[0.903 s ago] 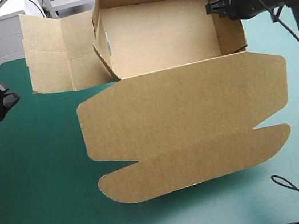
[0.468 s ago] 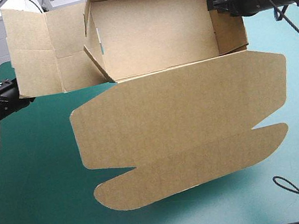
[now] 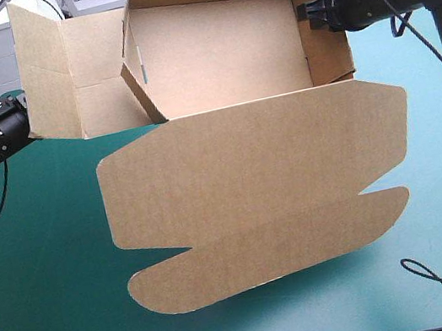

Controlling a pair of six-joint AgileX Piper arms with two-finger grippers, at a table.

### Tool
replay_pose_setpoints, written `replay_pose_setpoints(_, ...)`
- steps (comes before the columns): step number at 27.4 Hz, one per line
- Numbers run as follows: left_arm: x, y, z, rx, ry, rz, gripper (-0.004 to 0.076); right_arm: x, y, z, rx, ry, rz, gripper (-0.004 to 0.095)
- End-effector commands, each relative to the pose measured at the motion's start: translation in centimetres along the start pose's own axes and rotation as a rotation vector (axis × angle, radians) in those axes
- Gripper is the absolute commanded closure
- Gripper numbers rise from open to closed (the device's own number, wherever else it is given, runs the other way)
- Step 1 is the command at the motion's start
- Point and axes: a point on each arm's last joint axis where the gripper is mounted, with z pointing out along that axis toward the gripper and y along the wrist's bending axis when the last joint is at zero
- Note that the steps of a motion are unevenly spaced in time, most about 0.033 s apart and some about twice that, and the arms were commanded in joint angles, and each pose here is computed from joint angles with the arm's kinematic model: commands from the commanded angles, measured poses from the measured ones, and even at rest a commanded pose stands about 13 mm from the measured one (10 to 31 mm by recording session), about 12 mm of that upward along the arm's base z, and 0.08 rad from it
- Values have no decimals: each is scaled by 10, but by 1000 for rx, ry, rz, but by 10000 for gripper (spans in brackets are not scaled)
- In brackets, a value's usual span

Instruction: Fold the box

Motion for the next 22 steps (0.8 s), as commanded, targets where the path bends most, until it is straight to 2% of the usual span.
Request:
replay_pose_setpoints(1, 0, -43, -7, 148, 2, 69, 731, -3, 12, -18, -70, -48, 13, 927)
replay_pose_setpoints(7, 4, -56, -11, 147, 2, 104, 731, -2, 9, -7, -83, -26, 17, 926)
replay_pose_setpoints(12, 9, -59, -11, 110, 39, 124, 731, -2, 22, 3, -101, -30, -17, 926)
replay_pose_setpoints(18, 13, -70, -15, 102, 43, 160, 731, 3, 31, 21, -72, 0, -61, 926)
replay_pose_setpoints(22, 24, -81, -22, 24, 85, 217, 731, 2, 41, 31, -93, -19, -75, 925)
